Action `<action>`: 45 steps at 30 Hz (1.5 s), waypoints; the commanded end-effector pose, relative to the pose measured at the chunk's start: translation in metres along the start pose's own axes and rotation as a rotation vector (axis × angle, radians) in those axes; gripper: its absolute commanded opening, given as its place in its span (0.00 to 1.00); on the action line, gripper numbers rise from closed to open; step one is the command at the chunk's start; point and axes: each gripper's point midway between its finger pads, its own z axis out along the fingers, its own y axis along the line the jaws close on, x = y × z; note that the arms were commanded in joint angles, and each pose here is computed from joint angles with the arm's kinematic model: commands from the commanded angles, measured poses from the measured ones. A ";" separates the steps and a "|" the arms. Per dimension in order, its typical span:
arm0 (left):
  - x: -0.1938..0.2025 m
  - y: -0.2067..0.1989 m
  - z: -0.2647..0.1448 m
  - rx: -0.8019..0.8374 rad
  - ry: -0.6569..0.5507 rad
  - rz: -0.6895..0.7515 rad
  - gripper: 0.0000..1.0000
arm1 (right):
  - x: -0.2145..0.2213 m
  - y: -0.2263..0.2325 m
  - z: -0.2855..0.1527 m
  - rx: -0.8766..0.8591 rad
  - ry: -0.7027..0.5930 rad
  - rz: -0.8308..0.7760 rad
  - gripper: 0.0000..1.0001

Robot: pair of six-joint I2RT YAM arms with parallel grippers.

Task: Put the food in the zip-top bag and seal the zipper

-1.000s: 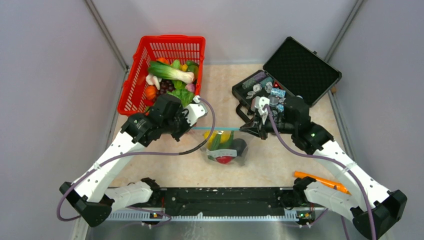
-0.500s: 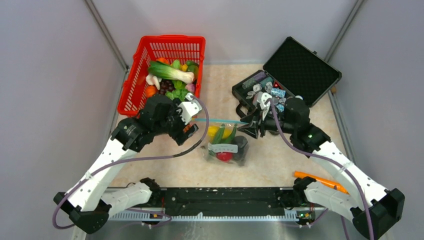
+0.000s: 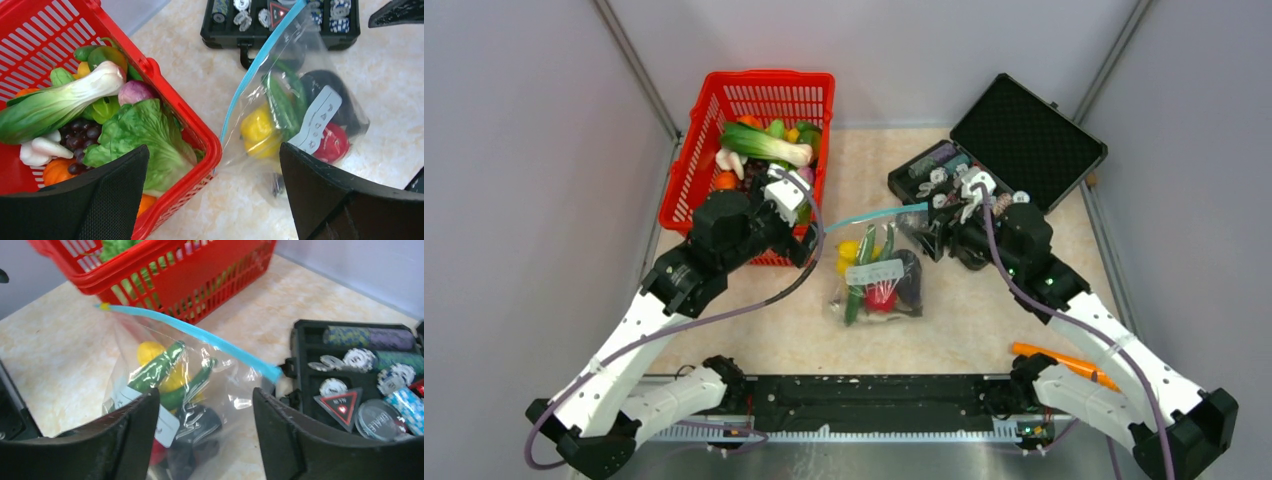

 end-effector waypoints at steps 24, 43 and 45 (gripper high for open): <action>0.019 0.161 -0.037 -0.668 -0.136 -0.682 0.99 | 0.032 -0.167 -0.073 0.690 -0.083 0.536 0.99; 0.045 0.206 -0.082 -1.085 -0.191 -0.781 0.99 | 0.019 -0.159 -0.057 0.579 -0.103 0.533 0.98; 0.045 0.207 -0.085 -1.101 -0.190 -0.780 0.99 | 0.019 -0.159 -0.058 0.584 -0.101 0.539 0.99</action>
